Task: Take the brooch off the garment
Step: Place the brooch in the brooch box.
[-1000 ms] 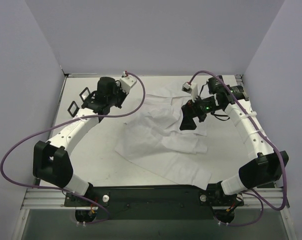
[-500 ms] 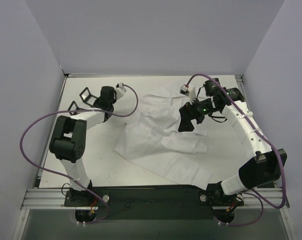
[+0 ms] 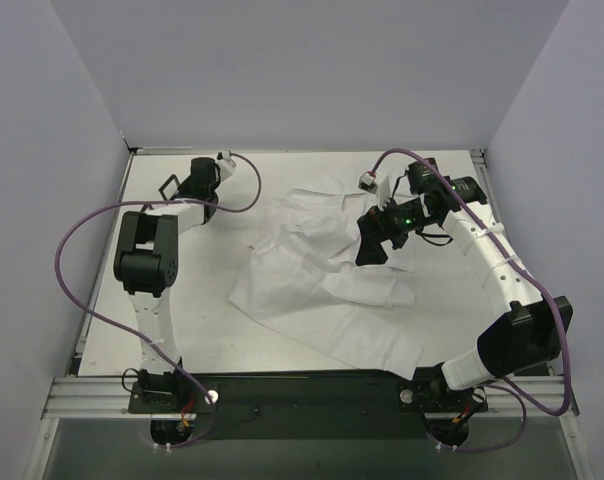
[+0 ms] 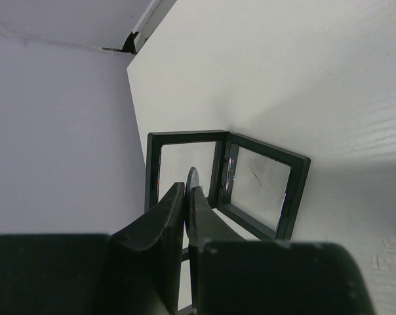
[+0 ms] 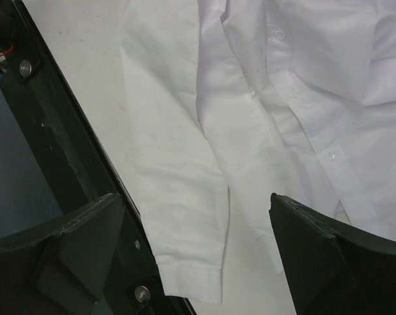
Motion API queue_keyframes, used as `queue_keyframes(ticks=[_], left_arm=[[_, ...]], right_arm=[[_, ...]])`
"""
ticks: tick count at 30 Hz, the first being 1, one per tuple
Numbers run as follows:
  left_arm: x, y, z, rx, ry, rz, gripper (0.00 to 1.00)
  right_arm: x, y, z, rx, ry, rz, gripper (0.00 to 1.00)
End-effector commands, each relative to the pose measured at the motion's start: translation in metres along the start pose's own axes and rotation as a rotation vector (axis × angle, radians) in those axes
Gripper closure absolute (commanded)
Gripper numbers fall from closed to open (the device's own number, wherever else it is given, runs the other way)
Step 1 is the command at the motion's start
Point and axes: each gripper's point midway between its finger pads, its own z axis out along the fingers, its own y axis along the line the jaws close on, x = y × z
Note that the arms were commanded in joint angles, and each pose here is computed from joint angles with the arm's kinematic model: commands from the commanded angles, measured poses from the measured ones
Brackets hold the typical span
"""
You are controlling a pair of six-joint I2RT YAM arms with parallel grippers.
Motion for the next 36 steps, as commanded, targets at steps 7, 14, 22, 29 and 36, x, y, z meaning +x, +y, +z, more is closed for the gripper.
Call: queue_keyframes(ticks=[7, 14, 22, 29, 36], left_arm=[[-0.005, -0.001, 0.022, -0.004, 0.006, -0.028, 1.00], [0.002, -0.010, 0.033, 0.000, 0.029, -0.018, 1.00], [0.006, -0.011, 0.036, 0.001, 0.037, -0.024, 1.00], [0.010, -0.010, 0.037, -0.004, 0.041, -0.028, 0.96], [0.009, -0.003, 0.035, -0.023, 0.032, -0.046, 0.95]], right_arm=[[0.004, 0.006, 0.004, -0.030, 0.011, 0.004, 0.00], [0.005, 0.006, 0.004, -0.031, 0.013, 0.004, 0.00], [0.006, 0.006, 0.005, -0.034, 0.016, 0.007, 0.00], [0.005, 0.006, 0.006, -0.036, 0.017, 0.010, 0.00], [0.006, 0.007, 0.006, -0.037, 0.019, 0.012, 0.00]])
